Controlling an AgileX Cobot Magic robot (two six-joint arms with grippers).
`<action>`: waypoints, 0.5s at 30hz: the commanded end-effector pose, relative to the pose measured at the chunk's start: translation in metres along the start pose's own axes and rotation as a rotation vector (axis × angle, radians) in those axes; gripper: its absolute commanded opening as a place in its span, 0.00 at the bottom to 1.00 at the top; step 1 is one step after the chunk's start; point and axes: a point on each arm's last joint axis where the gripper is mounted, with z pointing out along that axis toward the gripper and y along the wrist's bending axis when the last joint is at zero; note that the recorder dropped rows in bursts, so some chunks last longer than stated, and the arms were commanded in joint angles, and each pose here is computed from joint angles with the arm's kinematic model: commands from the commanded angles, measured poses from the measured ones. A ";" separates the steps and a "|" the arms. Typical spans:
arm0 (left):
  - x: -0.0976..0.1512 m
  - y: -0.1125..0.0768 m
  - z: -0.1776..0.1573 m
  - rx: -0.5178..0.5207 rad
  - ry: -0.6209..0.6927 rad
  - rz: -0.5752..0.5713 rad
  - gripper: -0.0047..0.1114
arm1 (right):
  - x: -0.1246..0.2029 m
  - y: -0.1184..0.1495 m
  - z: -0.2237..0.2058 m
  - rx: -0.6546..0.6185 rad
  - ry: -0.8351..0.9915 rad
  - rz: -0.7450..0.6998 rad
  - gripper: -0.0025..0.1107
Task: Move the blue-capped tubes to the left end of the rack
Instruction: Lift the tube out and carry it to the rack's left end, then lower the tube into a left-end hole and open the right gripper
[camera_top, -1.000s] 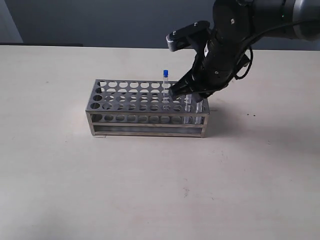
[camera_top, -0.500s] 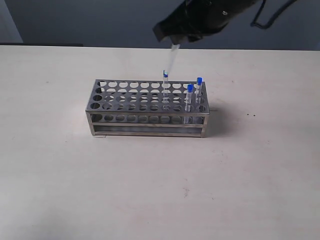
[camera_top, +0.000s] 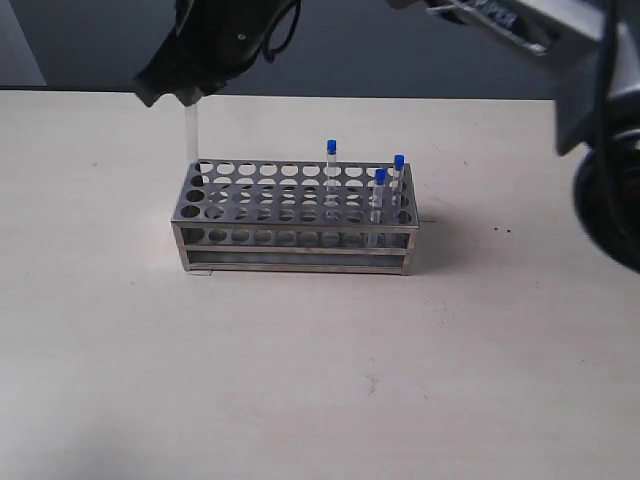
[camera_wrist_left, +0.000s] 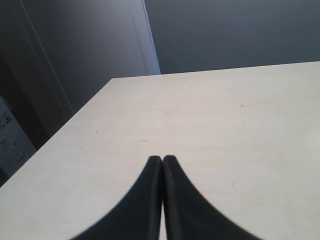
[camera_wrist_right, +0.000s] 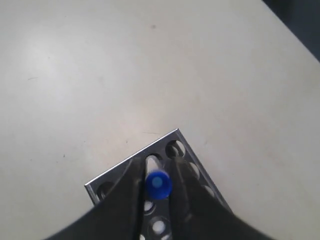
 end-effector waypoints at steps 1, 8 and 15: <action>0.000 0.000 0.001 0.005 -0.006 -0.006 0.04 | -0.002 -0.003 0.014 0.006 0.030 0.008 0.02; 0.000 0.000 0.001 0.005 -0.006 -0.006 0.04 | 0.002 -0.006 0.022 0.031 0.061 -0.009 0.02; 0.000 0.000 0.001 0.005 -0.006 -0.006 0.04 | 0.004 -0.007 0.030 0.033 0.056 -0.007 0.02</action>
